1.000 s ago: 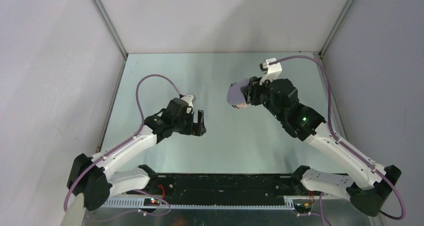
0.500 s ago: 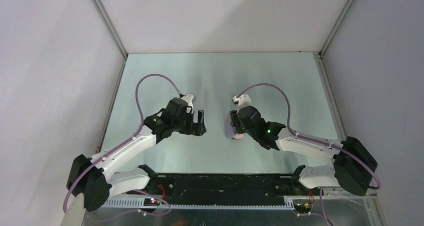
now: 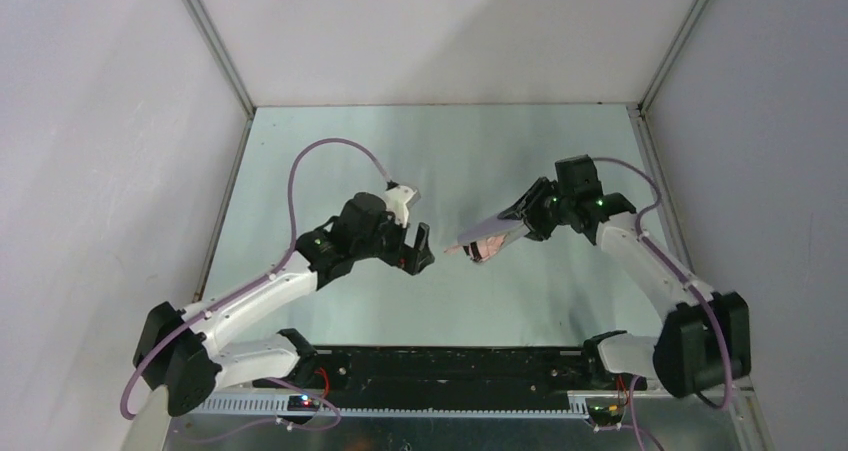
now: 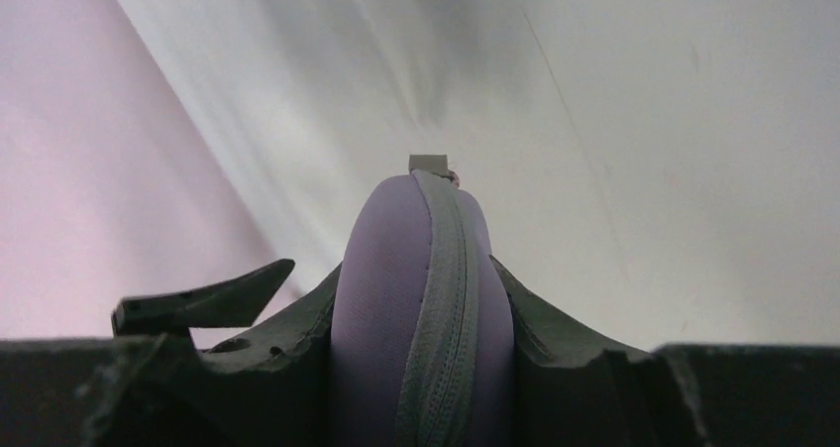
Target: Put away the umbrella
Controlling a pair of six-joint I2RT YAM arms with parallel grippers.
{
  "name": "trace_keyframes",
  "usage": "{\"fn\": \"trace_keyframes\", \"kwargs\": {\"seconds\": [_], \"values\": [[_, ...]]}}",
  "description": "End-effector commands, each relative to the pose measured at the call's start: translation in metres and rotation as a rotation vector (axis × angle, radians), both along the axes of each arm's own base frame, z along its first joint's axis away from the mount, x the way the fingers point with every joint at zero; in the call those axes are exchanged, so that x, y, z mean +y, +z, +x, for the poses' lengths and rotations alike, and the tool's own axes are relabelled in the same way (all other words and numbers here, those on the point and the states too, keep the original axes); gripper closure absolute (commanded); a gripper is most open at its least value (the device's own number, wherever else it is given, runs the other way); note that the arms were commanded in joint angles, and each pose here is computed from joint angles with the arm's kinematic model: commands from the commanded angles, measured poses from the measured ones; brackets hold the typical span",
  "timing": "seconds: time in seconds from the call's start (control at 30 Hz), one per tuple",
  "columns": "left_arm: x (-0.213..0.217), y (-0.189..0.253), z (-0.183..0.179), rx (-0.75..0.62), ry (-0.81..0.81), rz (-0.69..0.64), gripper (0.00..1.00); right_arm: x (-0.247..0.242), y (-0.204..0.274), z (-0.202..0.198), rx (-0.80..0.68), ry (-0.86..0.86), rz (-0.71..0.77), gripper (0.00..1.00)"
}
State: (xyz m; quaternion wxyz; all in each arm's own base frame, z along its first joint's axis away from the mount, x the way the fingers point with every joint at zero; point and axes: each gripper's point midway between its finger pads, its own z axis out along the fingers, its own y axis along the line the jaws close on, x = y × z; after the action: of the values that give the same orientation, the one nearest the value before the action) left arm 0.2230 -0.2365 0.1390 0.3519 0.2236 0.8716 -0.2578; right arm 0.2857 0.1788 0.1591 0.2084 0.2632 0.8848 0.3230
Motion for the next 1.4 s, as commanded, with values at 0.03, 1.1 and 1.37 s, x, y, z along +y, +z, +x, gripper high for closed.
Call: {"fn": "trace_keyframes", "kwargs": {"seconds": [0.03,1.1,1.37], "values": [[-0.041,0.056,0.001,-0.288,-0.206,-0.112,0.0,0.032,0.005,-0.041,0.538,-0.089,0.369,0.74],[-0.101,0.018,-0.023,-0.326,-0.579,-0.033,0.42,0.047,0.002,-0.051,0.731,-0.095,0.458,0.52],[-0.101,0.008,-0.033,-0.349,-0.612,0.03,0.78,0.039,-0.047,-0.042,0.718,-0.049,0.347,0.22]]}}
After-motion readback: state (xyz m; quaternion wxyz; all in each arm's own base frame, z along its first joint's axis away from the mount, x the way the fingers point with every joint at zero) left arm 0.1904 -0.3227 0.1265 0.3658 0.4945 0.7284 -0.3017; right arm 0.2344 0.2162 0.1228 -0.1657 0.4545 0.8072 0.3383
